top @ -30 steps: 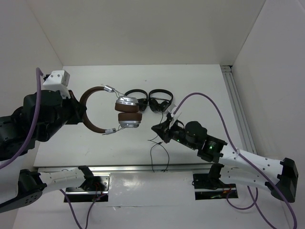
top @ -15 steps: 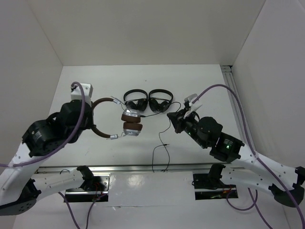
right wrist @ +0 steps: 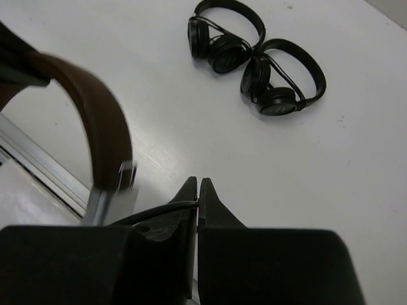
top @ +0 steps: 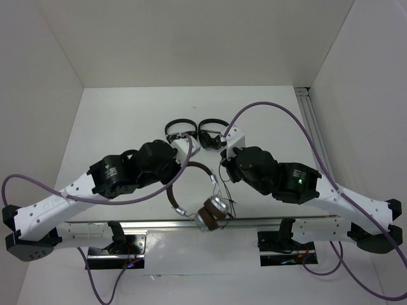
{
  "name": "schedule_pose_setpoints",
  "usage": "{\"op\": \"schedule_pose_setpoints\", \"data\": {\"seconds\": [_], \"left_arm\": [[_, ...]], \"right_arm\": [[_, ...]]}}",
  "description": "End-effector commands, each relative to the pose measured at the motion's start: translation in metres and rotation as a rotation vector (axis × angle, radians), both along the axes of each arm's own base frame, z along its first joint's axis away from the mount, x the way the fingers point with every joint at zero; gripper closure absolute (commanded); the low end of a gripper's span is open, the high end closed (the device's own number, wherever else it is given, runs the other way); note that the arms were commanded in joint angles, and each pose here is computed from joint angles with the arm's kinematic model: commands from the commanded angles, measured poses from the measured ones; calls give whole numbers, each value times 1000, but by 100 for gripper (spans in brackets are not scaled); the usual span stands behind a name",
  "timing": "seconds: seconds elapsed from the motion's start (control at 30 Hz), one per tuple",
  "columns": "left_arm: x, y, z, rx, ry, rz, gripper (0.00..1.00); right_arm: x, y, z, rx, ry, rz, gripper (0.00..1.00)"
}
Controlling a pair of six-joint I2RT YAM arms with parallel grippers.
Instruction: Wrap the headphones
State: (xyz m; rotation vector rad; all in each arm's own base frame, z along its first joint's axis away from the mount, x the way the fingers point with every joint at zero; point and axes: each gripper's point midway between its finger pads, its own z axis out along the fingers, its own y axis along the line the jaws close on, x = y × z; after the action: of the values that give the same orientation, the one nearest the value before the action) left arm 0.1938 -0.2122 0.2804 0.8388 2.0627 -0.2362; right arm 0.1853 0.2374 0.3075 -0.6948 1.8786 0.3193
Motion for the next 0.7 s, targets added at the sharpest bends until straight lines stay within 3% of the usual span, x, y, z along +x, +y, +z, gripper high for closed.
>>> {"op": "schedule_pose_setpoints", "data": {"seconds": [0.0,0.2,0.37,0.57,0.67], "left_arm": [[-35,-46,24,-139,9,-296,100],[-70,-60,19,-148,48,-487,100],[-83,-64,18,-163,88,-558,100],[-75,-62,15,-140,71,-519,100],[-56,-56,16,-112,29,-414,100]], "right_arm": [[-13,-8,-4,-65,19,76,100],[-19,-13,0,-35,18,98,100],[-34,8,-13,-50,76,224,100],[-50,28,-39,-103,165,339,100],[-50,28,-44,-121,176,338,100]]}}
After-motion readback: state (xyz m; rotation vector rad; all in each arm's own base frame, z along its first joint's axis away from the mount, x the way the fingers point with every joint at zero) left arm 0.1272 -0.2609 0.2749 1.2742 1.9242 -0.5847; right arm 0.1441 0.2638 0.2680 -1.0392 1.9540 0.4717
